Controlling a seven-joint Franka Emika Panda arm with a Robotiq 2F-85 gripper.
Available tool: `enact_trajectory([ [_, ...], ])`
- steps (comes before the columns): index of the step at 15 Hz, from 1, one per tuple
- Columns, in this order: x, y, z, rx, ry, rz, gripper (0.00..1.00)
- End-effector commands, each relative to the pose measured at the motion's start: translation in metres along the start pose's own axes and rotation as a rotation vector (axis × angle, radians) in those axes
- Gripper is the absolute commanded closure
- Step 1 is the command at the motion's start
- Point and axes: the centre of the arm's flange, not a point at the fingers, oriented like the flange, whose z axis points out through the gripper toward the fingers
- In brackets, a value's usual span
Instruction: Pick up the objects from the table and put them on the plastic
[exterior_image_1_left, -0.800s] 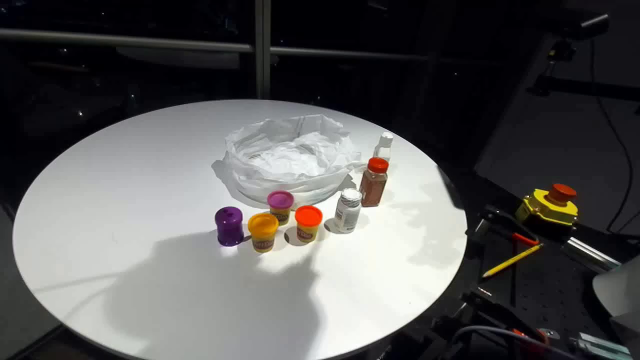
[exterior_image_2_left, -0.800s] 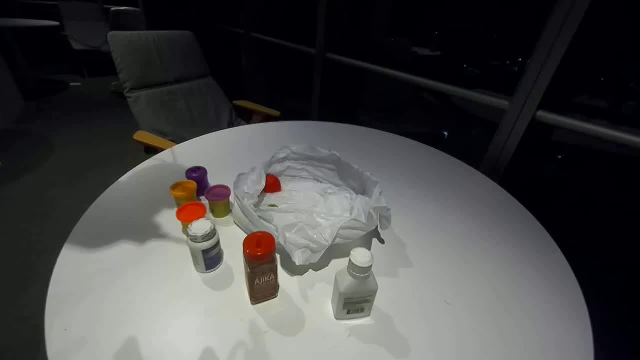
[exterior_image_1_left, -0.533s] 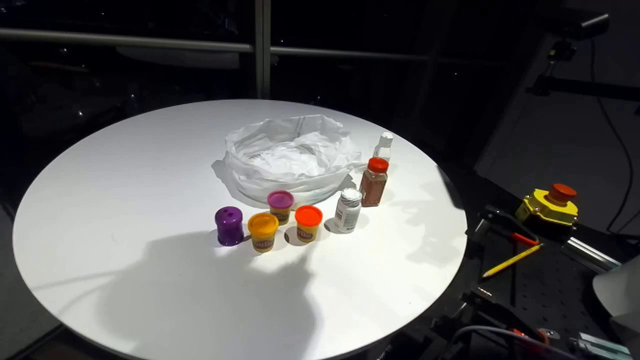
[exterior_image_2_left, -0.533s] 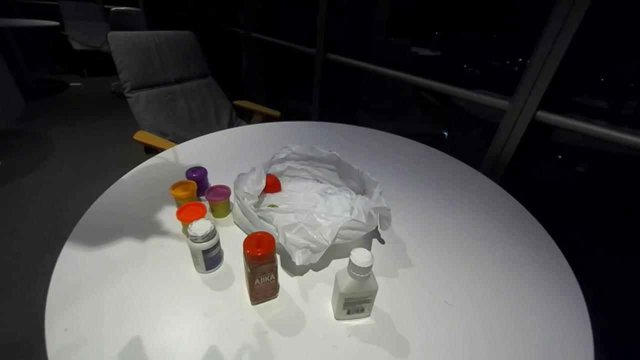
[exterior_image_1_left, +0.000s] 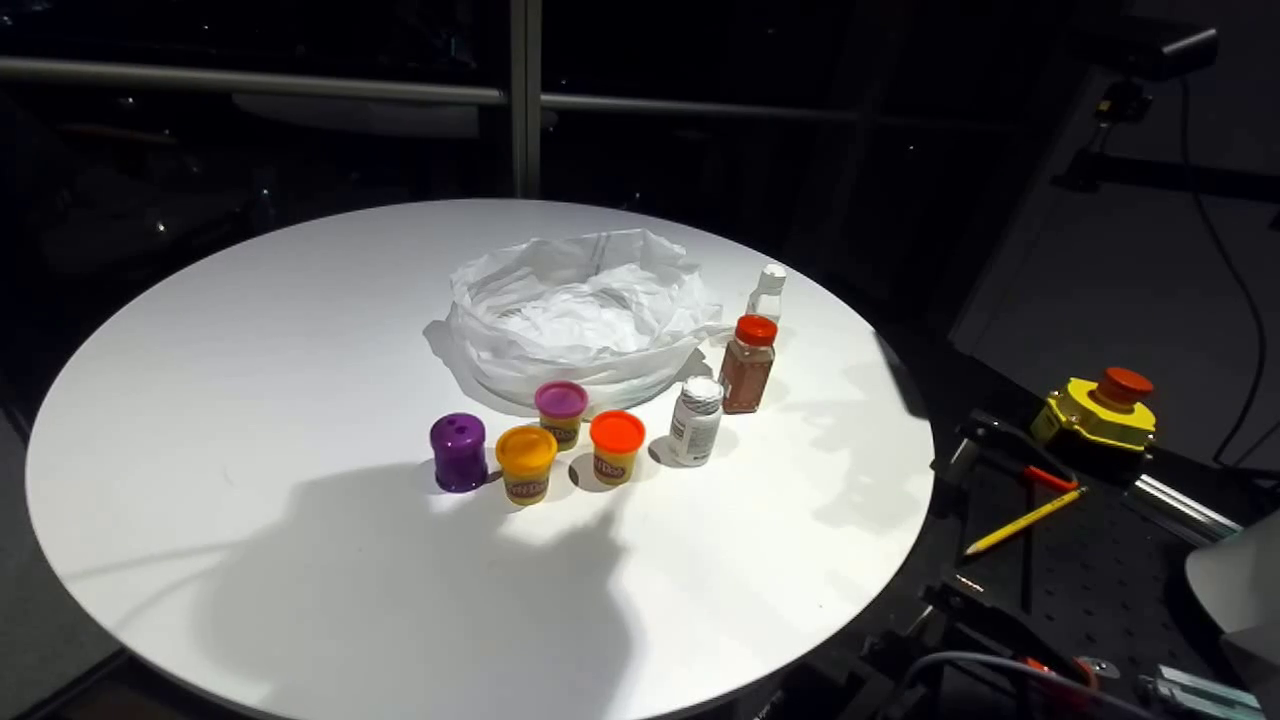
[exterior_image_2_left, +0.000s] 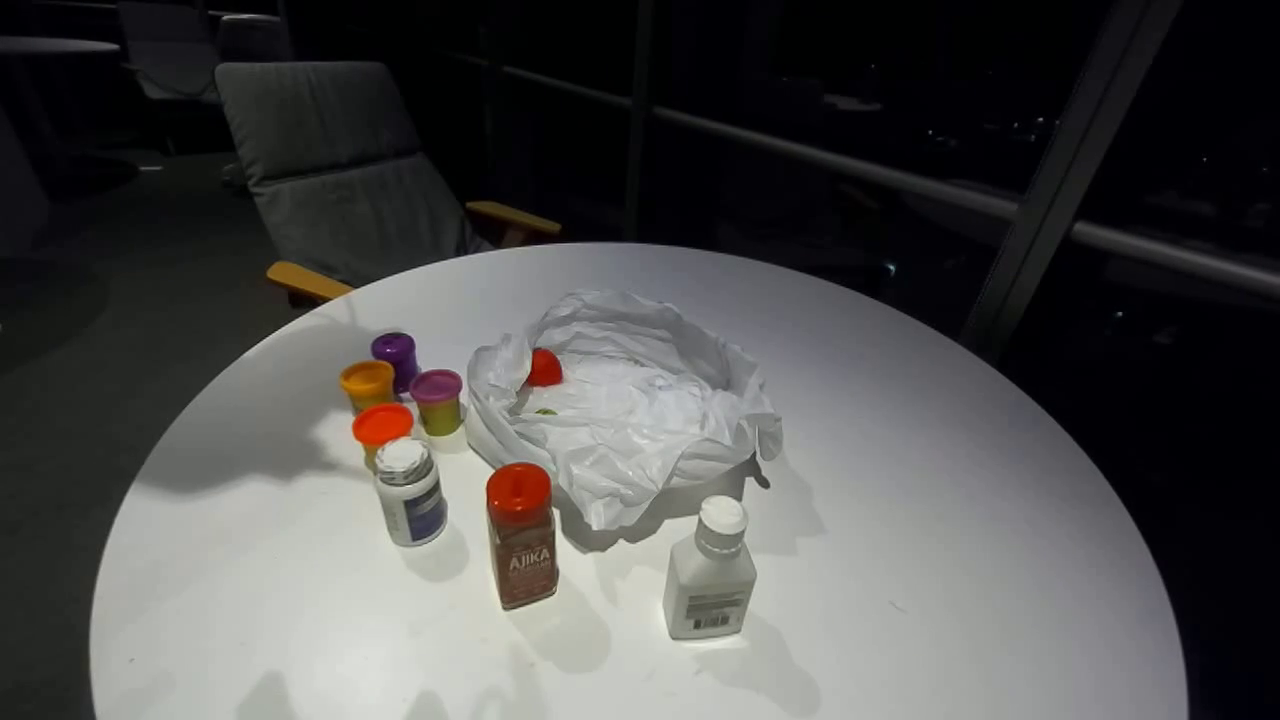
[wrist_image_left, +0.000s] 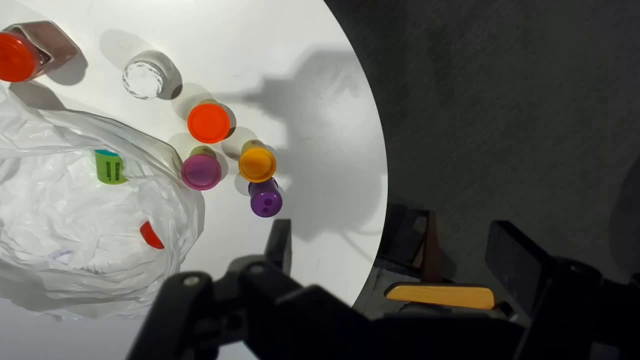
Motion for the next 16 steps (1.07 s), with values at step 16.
enact_trajectory([
  [16,-0.013,0.182,0.068,-0.298,0.048,0.749,0.00],
])
